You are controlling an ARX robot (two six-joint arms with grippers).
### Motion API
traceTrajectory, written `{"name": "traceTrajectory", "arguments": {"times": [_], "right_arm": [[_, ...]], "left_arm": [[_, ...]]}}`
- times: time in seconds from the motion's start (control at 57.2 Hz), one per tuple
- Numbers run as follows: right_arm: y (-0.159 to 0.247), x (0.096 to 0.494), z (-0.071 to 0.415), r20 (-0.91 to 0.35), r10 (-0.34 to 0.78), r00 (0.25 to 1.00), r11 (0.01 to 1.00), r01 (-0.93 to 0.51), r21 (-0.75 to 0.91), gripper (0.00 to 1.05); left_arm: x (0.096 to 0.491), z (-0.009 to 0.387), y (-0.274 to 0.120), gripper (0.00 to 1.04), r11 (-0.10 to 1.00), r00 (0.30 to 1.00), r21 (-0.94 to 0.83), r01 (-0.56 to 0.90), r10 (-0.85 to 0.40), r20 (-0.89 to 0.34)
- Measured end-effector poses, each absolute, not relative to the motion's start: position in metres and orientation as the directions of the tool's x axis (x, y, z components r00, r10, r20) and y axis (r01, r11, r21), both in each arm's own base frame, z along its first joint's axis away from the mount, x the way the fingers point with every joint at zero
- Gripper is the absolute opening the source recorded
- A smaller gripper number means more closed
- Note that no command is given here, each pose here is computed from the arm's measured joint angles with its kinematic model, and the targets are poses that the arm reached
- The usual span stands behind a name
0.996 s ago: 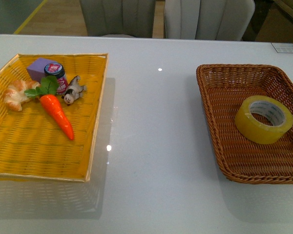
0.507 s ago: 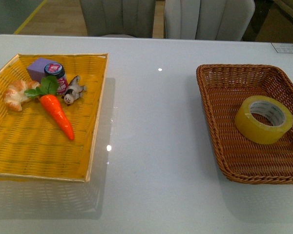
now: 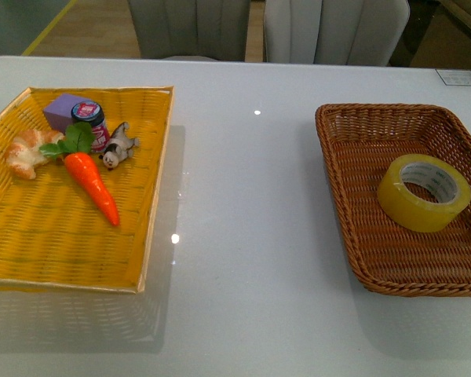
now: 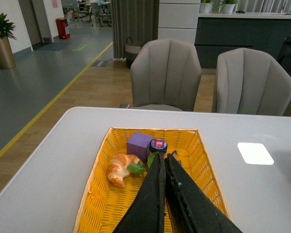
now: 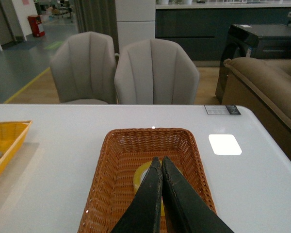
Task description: Move tape to another basket
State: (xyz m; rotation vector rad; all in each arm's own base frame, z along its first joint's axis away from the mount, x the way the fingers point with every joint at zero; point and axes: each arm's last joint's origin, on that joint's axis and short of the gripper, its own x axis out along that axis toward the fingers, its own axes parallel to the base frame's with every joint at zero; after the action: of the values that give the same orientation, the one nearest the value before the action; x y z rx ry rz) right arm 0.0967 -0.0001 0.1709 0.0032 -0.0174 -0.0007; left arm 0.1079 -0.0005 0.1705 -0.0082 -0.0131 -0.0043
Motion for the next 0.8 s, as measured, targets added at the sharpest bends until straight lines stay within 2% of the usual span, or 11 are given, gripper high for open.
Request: {"name": "traceTrajectory", "arguments": {"times": [0.07,0.472,0.576,0.664,0.803], "right_arm": [[-0.0001,0.0967,0.1709,0.018,-0.001,1.000,1.000,0.001,0.003,0.02],[-0.0001,0.0966,0.1709,0.019,-0.001,1.000,1.000,0.001,0.003,0.03],[-0.0001,0.0966,0.1709,0.019,-0.001,1.000,1.000,0.001,0.003,0.28],[-0.0001,0.0966,0.1709,0.019,-0.001,1.000,1.000,0.001,0.003,0.41],[-0.0001,0.0966,0.1709,0.019,-0.001,1.000,1.000,0.001,0.003,0.68]], "left_arm": [[0.1010,0.1661,-0.0004,0.02,1.000,1.000,-0.008,0.004,-0.004,-0.021],[0.0978,0.1670,-0.0004,0.03,1.000,1.000,-0.009,0.004,-0.004,-0.002],[0.0978,0.1670,-0.0004,0.26,1.000,1.000,-0.008,0.004,-0.004,-0.002],[0.0978,0.1670,-0.0004,0.42,1.000,1.000,-0.008,0.004,-0.004,-0.002],[0.0978,0.1670,-0.0004,0.67,1.000,1.000,-0.008,0.004,-0.004,-0.002]]}}
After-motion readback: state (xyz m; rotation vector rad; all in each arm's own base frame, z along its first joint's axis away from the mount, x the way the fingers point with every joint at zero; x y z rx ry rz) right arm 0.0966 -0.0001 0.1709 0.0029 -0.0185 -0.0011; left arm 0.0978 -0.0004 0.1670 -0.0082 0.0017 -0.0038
